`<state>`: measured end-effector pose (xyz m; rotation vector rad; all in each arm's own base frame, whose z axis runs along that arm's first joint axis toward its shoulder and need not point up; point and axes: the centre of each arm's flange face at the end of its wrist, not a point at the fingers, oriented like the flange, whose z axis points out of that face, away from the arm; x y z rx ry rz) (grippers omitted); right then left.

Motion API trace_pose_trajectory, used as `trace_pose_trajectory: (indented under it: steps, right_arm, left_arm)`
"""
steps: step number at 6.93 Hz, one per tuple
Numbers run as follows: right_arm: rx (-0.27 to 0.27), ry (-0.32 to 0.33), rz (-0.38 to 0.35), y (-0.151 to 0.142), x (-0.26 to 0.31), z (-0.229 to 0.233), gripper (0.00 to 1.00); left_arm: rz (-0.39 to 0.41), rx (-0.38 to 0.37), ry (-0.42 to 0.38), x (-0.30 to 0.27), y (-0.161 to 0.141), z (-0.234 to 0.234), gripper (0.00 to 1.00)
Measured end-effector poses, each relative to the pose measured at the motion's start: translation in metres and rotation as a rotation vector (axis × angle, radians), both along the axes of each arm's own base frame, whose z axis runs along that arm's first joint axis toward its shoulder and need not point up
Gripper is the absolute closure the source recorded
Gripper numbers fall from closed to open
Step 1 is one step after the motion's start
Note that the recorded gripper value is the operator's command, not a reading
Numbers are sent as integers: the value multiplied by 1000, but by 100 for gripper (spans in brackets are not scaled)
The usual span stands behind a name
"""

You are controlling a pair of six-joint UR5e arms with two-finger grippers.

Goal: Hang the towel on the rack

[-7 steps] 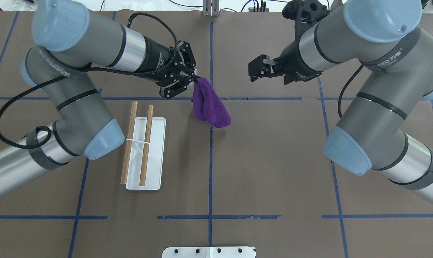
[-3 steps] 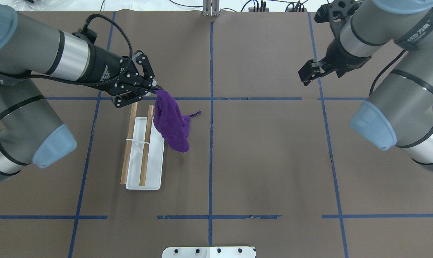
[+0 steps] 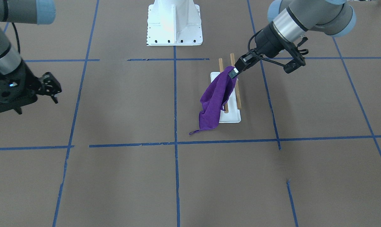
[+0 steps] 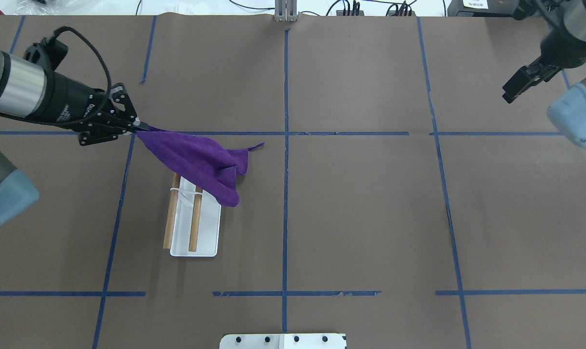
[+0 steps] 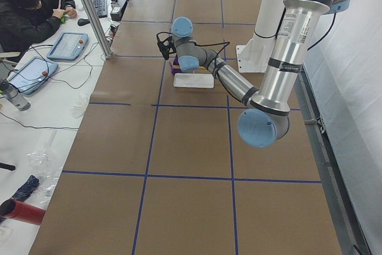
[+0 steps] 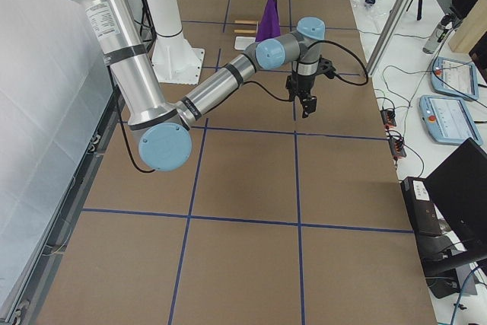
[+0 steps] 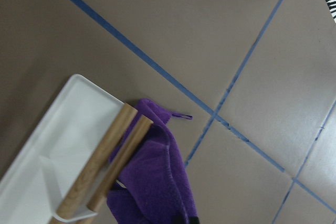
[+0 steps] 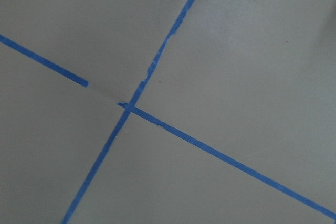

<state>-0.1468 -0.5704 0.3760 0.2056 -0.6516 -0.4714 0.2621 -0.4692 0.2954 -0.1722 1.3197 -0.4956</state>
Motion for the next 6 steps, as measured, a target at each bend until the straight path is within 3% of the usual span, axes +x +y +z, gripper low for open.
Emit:
trace_pose_trajectory:
  steps: [2,3,4,6]
  right_arm:
    - [6,8,-29,-8,29,26,0]
    - [5,8,-31,-9,35,31,0]
    - [2,4,-32,-9,39,34,0]
    - [-16,-6,-22,-9,46,41,0]
  left_arm:
    - [23,57,-58,-15,0,38,100]
    - [29,67,-75,-16,-1,49,32]
    - [34,78,-92,-14,-3,59,0]
    - [55,160,-133,-14,-8,75,0]
